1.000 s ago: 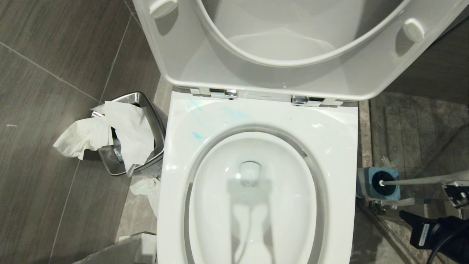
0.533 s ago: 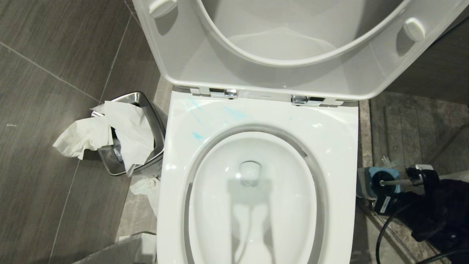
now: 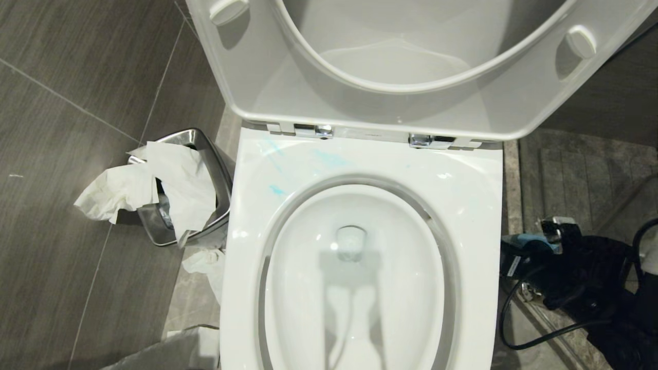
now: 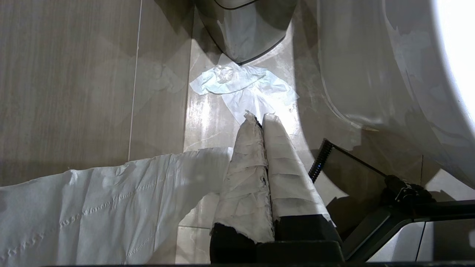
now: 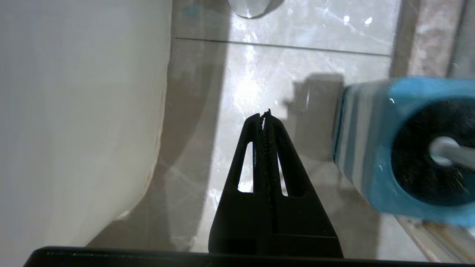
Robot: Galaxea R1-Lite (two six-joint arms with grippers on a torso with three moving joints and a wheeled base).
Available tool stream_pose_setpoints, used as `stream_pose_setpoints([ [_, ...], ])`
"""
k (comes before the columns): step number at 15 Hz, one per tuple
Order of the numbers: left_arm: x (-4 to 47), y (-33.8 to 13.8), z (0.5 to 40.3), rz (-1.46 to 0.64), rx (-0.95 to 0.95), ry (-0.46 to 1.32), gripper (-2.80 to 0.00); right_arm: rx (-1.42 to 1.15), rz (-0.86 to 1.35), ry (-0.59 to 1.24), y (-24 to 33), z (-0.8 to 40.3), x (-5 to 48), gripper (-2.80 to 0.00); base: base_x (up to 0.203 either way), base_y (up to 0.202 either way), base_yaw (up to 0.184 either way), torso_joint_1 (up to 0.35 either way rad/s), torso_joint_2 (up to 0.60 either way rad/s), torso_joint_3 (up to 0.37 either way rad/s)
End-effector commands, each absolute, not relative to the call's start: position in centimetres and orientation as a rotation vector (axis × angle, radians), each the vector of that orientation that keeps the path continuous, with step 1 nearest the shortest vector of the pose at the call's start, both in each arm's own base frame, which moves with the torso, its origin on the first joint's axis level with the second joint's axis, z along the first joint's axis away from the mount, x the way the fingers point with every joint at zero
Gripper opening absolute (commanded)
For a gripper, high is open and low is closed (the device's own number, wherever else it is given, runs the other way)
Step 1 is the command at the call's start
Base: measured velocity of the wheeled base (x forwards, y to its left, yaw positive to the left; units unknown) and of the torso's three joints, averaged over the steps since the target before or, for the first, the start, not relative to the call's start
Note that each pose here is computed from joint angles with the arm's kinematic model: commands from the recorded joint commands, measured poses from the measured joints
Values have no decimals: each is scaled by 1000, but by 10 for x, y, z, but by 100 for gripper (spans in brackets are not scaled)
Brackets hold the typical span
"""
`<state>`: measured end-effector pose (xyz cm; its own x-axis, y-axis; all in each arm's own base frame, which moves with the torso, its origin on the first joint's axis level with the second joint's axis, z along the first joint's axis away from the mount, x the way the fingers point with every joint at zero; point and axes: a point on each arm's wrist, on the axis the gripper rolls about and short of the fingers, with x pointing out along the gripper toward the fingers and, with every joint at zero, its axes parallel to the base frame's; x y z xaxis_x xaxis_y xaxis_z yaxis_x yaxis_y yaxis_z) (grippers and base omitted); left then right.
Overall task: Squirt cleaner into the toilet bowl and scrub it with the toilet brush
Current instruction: Pour in the cleaning agent
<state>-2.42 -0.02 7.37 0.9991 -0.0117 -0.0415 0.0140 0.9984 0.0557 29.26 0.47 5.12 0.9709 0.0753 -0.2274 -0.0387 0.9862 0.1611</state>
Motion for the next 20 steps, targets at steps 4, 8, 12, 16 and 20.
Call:
stream_pose_setpoints([
  [4, -24, 0, 74, -13, 57, 43, -280, 137, 67, 193, 5, 43, 321, 0, 0, 0, 0, 0, 0, 0],
  [8, -24, 0, 74, -12, 57, 43, -280, 129, 68, 209, 6, 33, 328, 0, 0, 0, 0, 0, 0, 0],
  [12, -24, 0, 74, -13, 57, 43, -280, 103, 73, 163, 6, 38, 340, 0, 0, 0, 0, 0, 0, 0],
  [16, -24, 0, 74, -12, 57, 43, -280, 100, 75, 139, 6, 38, 349, 0, 0, 0, 0, 0, 0, 0],
  [20, -24, 0, 74, -12, 57, 43, -280, 83, 83, 97, 8, 36, 367, 0, 0, 0, 0, 0, 0, 0],
])
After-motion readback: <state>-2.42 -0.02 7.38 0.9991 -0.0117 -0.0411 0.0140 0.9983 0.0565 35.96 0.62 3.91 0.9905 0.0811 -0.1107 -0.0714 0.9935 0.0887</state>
